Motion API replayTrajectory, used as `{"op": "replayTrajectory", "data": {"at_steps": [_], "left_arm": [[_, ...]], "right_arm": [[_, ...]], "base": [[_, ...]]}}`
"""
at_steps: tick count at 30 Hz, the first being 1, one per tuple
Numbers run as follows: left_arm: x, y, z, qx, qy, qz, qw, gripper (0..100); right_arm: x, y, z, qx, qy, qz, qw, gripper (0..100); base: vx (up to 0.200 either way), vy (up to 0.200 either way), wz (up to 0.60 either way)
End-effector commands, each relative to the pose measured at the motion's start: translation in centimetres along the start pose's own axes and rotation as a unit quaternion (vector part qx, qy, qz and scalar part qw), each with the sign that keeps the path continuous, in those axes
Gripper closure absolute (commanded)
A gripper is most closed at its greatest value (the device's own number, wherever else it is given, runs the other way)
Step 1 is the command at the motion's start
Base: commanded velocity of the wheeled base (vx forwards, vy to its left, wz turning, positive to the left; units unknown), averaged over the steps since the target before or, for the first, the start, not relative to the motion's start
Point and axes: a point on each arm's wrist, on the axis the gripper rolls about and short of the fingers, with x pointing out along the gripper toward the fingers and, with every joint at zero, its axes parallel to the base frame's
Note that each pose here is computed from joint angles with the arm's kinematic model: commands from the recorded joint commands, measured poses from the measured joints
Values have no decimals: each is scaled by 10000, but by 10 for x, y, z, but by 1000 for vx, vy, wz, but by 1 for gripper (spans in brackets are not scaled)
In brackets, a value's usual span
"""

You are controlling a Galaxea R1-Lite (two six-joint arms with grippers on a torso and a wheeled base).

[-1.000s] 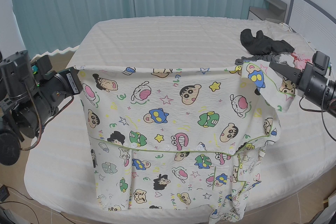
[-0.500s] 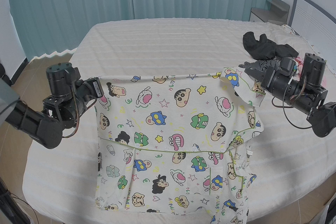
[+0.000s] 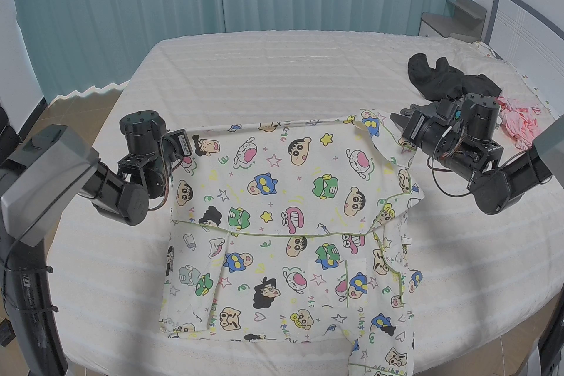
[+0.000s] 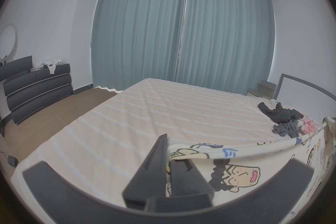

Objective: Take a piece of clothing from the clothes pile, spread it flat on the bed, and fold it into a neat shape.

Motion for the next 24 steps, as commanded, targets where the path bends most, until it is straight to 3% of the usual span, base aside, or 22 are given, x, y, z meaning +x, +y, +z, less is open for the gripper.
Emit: {"op": "replayTrajectory", "data": {"at_steps": [1, 9, 10, 11, 12, 16, 20, 24], "left_arm": [[38, 4, -36, 47, 111, 159, 9998, 100], [67, 6, -62, 48, 43, 277, 9996, 100], [70, 7, -63, 55, 42, 285, 9996, 100], [73, 8, -65, 64, 68, 306, 9995, 100], [76, 8, -65, 79, 107, 330, 9994, 0], [89, 11, -60, 46, 42, 402, 9992, 0], [109, 21, -50, -45, -290, 675, 9973, 0], [115, 33, -42, -39, -287, 886, 9956, 0]], "right_arm": [[34, -20, -19, 22, 17, -157, 9999, 100], [64, -46, -47, 84, 282, -345, 9990, 100], [66, -49, -49, 91, 307, -377, 9988, 0], [69, -52, -50, 98, 325, -406, 9986, 0], [73, -54, -51, 110, 340, -424, 9985, 0], [82, -65, -52, 107, 250, -566, 9980, 0], [86, -83, -44, 98, -36, -940, 9955, 0], [81, -98, -35, 167, -153, -1157, 9930, 0]], "base": [[0, 0, 0], [0, 0, 0], [0, 0, 0], [0, 0, 0], [0, 0, 0], [0, 0, 0], [0, 0, 0], [0, 0, 0]]}}
